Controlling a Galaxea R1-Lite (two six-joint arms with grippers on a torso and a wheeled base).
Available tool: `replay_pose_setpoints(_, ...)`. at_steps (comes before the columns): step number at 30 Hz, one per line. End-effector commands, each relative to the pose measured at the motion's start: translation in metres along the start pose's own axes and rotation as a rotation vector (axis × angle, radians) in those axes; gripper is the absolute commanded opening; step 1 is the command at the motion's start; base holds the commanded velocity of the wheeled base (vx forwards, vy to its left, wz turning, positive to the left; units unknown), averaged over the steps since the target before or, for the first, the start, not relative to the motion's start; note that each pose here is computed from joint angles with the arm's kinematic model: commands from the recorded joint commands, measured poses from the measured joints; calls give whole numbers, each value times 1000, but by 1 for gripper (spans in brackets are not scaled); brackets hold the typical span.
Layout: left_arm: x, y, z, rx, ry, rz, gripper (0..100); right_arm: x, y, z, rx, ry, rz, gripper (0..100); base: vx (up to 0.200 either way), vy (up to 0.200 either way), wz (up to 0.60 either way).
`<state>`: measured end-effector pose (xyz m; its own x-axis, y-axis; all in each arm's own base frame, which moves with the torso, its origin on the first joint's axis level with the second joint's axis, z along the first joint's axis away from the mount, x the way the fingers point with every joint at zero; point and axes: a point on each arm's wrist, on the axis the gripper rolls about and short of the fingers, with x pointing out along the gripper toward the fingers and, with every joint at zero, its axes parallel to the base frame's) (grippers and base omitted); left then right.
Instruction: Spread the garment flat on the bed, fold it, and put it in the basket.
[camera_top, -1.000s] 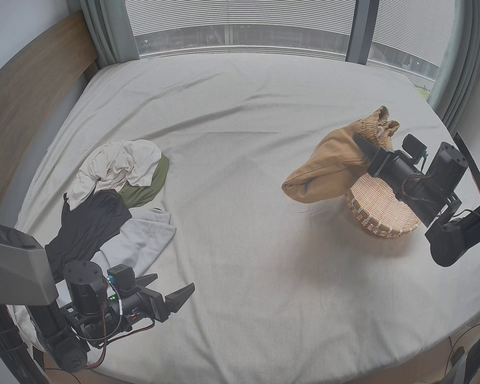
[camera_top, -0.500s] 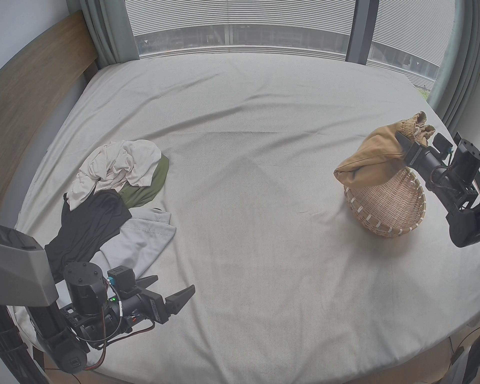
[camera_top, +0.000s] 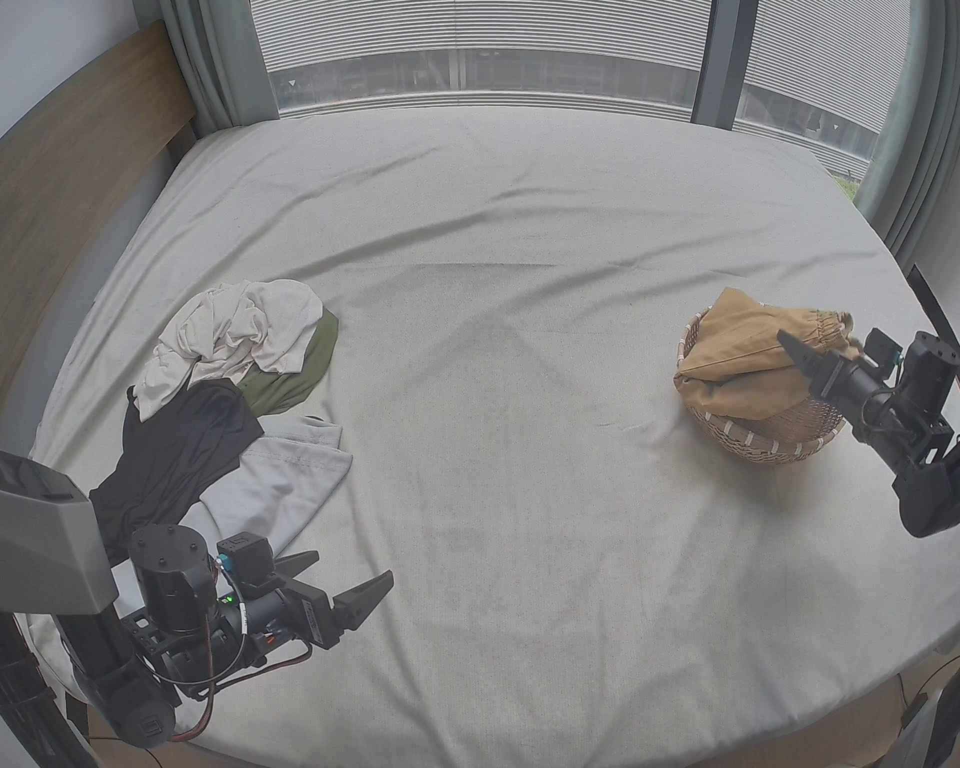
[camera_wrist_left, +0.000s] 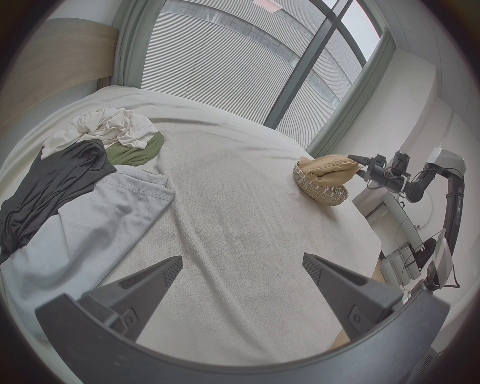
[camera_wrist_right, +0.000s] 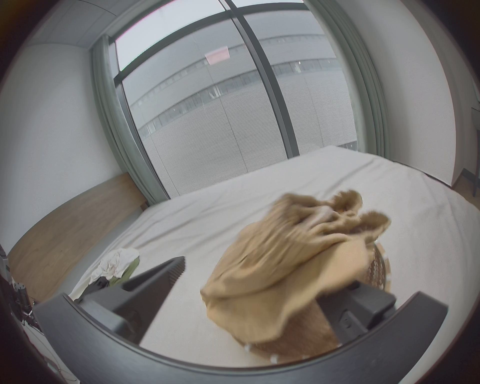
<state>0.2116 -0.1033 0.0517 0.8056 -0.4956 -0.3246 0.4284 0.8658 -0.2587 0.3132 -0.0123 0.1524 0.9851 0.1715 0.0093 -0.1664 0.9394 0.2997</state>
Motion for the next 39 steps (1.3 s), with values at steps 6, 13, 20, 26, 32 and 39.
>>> replay_pose_setpoints(6,1,-4,2,6,-10,-18,100,-63,11,-24,-2,143,-30,100,0,0,0)
replay_pose_setpoints(13,-8,-24,8,25,-44,-104,100,-96,59,-35,-14,205,173,100,0,0,0)
replay_pose_setpoints(20,-66,-32,33,33,-205,-165,100,-160,105,-53,-34,274,474,100,0,0,0)
replay_pose_setpoints(26,-116,-12,57,-3,-365,-99,100,-203,100,-43,-33,229,527,100,0,0,0)
replay_pose_setpoints(32,-162,-13,39,-12,-283,-99,100,-243,82,-41,-33,215,469,100,0,0,0)
replay_pose_setpoints(39,-198,-18,8,8,-218,-86,100,-270,64,-42,-33,113,276,100,0,0,0)
